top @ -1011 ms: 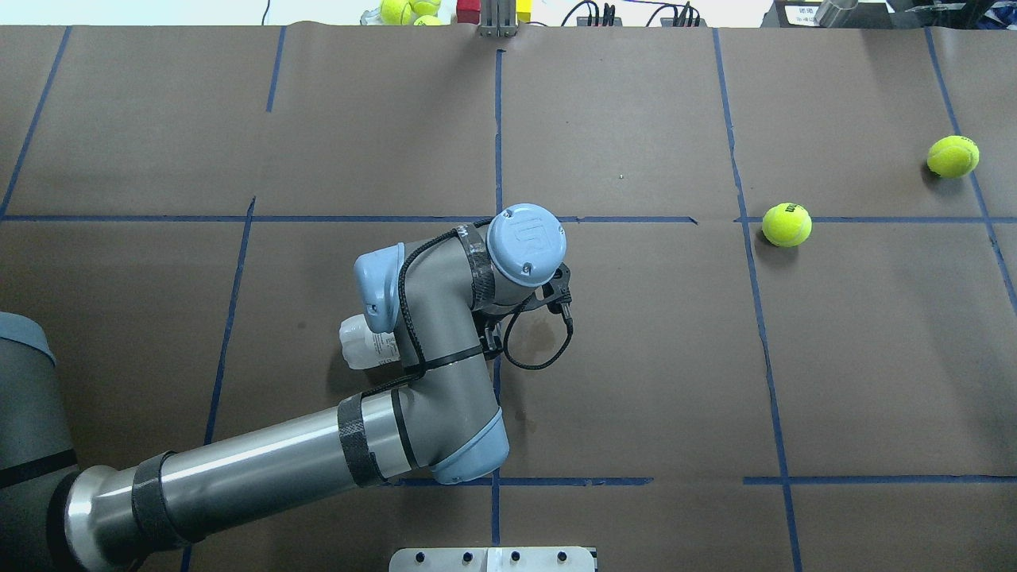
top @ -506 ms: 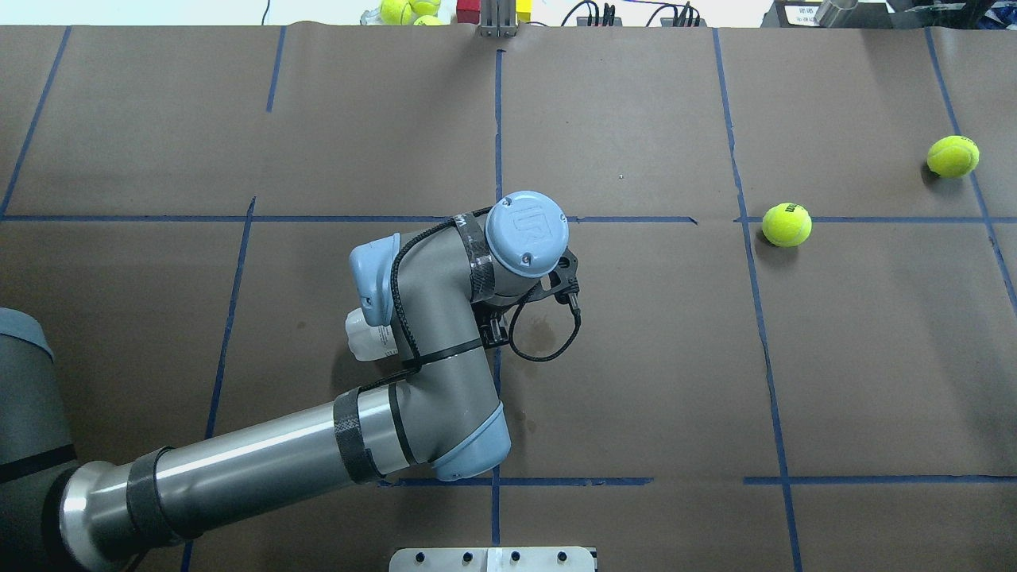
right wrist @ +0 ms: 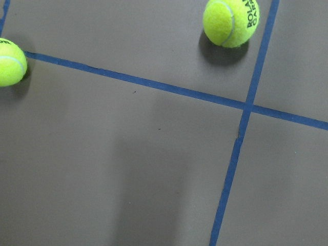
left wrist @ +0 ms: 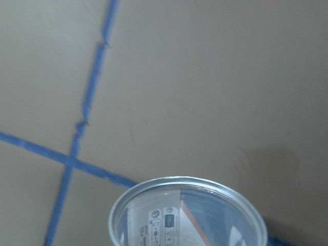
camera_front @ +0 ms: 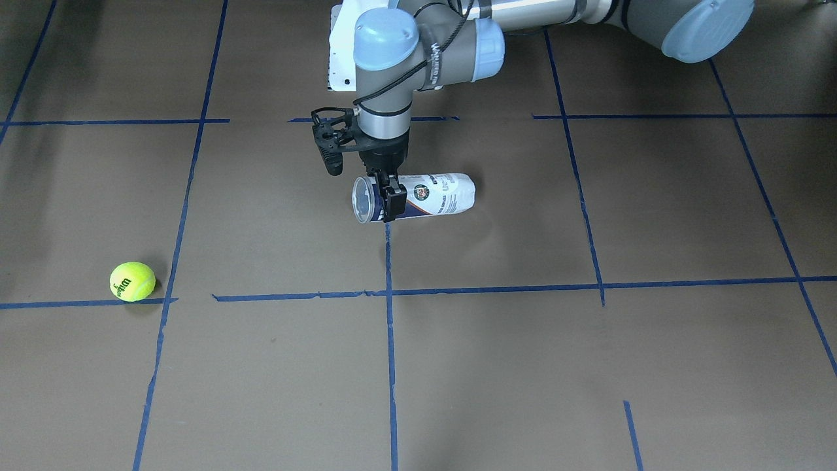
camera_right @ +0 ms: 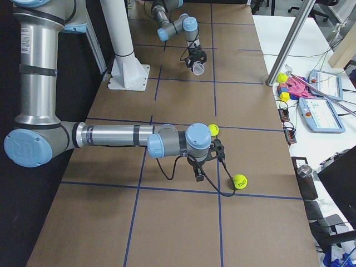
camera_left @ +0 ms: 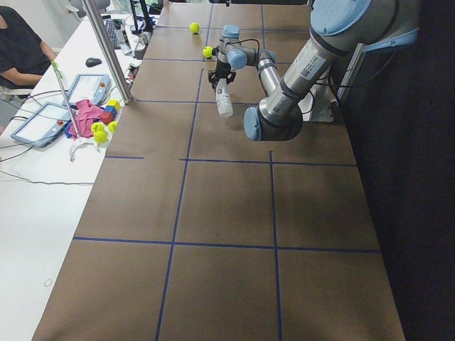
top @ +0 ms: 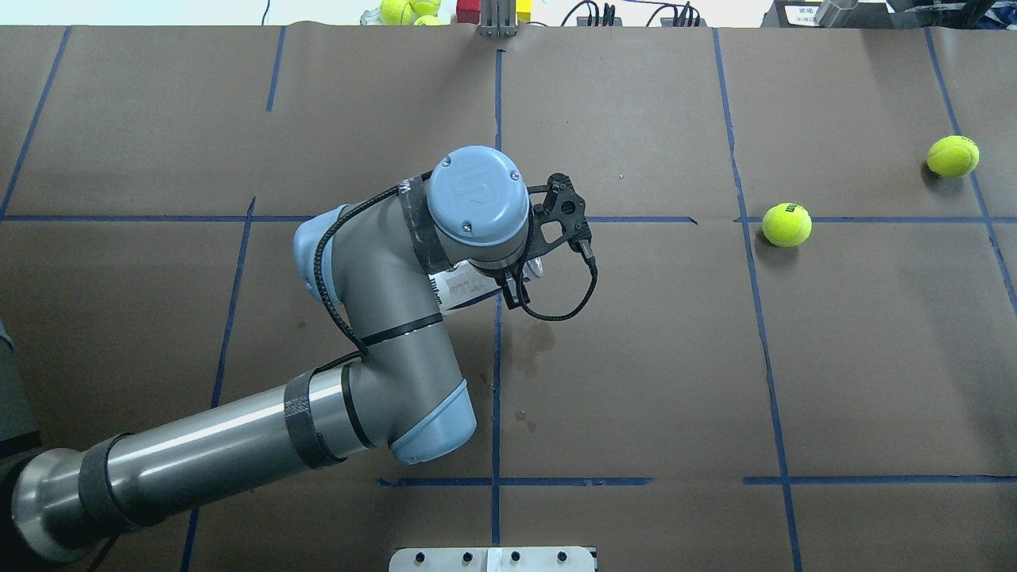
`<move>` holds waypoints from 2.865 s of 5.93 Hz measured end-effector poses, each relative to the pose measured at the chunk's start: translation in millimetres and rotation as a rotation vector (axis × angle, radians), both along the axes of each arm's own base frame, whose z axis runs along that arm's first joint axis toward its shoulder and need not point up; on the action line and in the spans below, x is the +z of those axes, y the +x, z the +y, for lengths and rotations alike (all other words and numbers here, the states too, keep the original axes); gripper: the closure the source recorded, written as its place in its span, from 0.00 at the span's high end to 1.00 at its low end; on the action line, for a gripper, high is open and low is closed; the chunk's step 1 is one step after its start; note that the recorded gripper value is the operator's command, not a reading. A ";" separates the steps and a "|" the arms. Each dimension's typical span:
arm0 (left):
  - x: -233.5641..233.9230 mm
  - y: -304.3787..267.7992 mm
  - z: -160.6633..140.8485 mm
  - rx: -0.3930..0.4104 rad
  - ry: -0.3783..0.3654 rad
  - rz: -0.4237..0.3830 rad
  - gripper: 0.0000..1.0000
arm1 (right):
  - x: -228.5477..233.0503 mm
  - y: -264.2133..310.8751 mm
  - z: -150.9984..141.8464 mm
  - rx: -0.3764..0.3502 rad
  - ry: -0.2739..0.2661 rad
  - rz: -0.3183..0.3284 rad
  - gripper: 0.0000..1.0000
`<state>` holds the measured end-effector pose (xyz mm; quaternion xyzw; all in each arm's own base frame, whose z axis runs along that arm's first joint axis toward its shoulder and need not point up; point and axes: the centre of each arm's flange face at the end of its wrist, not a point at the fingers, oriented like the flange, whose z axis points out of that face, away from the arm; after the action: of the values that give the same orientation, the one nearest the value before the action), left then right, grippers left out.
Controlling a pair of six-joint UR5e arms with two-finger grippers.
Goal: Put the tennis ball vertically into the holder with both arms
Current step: 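Carry the upright tube farther from the robot with the left gripper, then reach the right gripper to the nearer tennis ball and grasp it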
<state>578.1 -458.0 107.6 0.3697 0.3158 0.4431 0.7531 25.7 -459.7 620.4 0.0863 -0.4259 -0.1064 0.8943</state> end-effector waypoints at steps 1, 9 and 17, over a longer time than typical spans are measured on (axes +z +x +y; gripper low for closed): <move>-4.2 -22.5 -7.1 -0.079 0.000 0.228 0.66 | -5.9 -1.2 -2.6 -0.002 0.034 -0.004 1.00; 118.7 -57.7 19.2 -0.187 0.143 0.999 0.67 | -181.9 -210.0 -76.6 0.142 0.008 0.077 1.00; 129.3 -39.4 39.0 -0.184 0.144 1.041 0.69 | -135.9 -337.3 -115.7 0.069 -0.167 0.153 1.00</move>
<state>538.7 -419.0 236.9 0.6178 0.5828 0.1535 0.5051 -311.7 -575.5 484.5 0.0176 -0.3606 -0.0458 0.9314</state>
